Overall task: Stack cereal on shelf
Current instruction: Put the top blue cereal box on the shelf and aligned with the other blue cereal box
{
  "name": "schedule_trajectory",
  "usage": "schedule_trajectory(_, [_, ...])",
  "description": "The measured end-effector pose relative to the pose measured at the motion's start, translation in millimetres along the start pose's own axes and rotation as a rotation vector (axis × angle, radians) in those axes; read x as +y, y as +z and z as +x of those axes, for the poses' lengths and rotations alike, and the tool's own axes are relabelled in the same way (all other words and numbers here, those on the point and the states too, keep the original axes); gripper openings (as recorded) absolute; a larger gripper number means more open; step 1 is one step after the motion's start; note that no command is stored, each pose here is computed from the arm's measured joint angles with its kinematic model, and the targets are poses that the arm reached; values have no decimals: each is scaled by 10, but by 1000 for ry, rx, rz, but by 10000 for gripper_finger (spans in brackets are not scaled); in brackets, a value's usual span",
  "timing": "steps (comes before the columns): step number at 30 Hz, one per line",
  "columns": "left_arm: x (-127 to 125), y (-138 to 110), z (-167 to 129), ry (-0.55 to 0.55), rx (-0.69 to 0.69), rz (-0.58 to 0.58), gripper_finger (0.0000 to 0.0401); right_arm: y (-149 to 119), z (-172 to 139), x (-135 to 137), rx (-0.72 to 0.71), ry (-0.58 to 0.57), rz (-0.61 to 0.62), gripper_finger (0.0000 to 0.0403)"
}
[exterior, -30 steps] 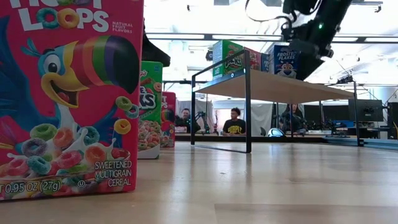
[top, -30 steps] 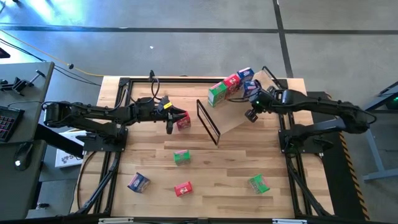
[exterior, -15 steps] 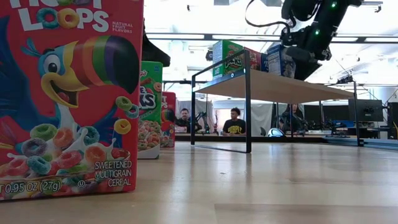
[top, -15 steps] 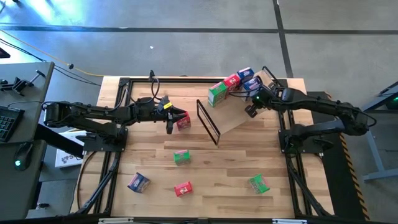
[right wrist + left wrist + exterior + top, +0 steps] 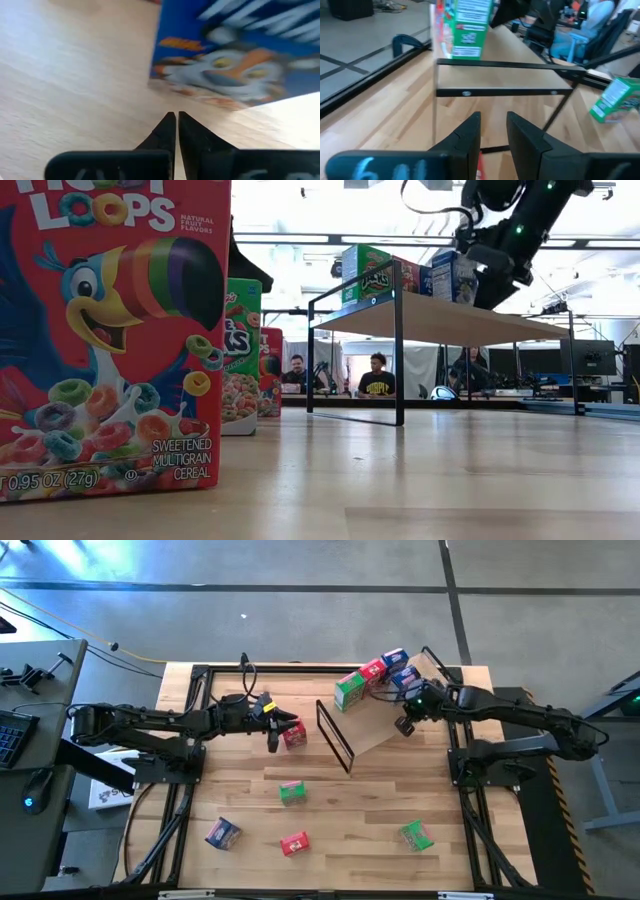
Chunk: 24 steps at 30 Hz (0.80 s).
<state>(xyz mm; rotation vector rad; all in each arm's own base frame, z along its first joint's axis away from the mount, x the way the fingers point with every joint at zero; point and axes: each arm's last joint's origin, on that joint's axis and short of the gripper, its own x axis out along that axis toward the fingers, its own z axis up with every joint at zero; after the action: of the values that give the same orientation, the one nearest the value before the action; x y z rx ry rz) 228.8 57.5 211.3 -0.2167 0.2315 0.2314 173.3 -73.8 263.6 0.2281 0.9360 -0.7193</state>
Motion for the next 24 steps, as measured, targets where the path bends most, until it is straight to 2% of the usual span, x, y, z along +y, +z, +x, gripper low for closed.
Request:
schedule_trajectory(12, [60,11,-4,-17,2,-16,18,-17,140,45,-94,12,14,1])
schedule_trajectory(24, [58,14,-4,-20,0,-18,10,-22,-13,-1,-167,49,41,1])
